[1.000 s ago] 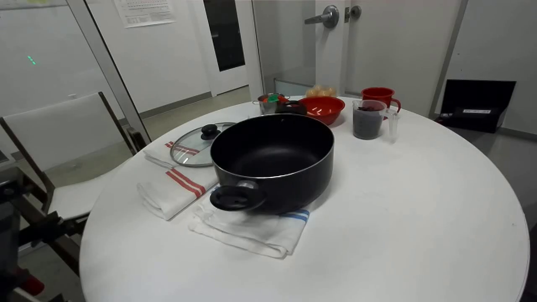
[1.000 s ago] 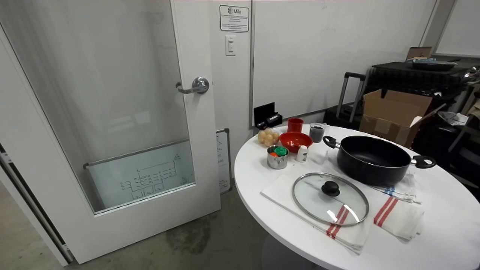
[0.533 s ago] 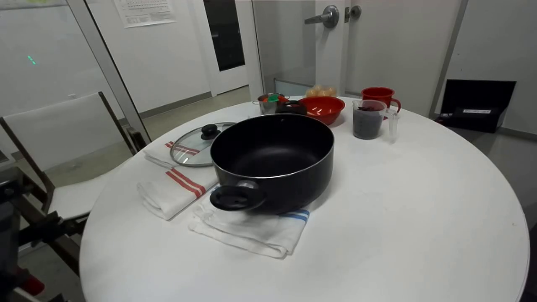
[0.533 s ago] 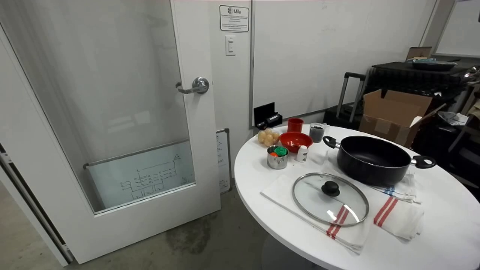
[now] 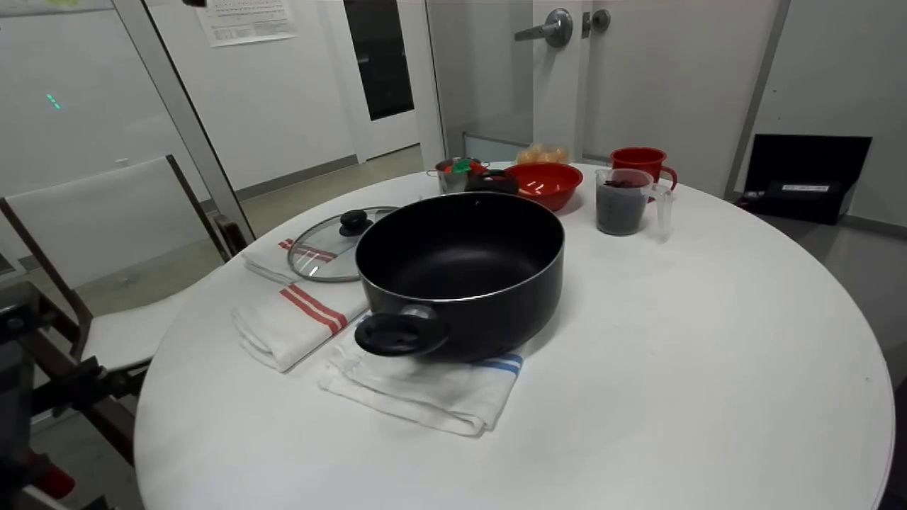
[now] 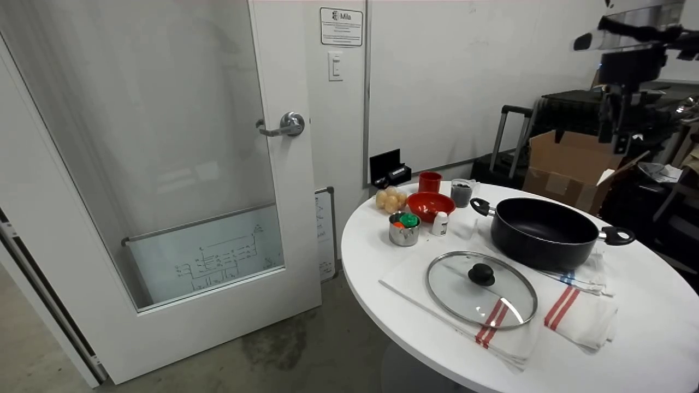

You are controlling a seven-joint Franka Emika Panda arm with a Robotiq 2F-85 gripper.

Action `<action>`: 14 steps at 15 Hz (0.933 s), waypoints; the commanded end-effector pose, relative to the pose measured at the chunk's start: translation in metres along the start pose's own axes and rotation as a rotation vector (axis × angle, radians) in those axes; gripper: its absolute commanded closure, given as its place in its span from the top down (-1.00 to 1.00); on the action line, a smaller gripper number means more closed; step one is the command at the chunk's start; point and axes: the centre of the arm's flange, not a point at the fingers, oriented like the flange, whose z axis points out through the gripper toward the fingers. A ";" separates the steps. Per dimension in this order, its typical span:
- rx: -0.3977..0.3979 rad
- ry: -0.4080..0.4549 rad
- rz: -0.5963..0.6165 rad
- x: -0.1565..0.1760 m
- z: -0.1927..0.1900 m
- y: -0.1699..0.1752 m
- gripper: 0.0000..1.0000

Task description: Put the glass lid on the pot.

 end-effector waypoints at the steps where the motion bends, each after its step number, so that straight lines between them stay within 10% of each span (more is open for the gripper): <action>1: -0.057 0.030 -0.129 0.071 0.025 0.013 1.00; 14: -0.050 0.123 -0.412 0.193 0.166 -0.031 1.00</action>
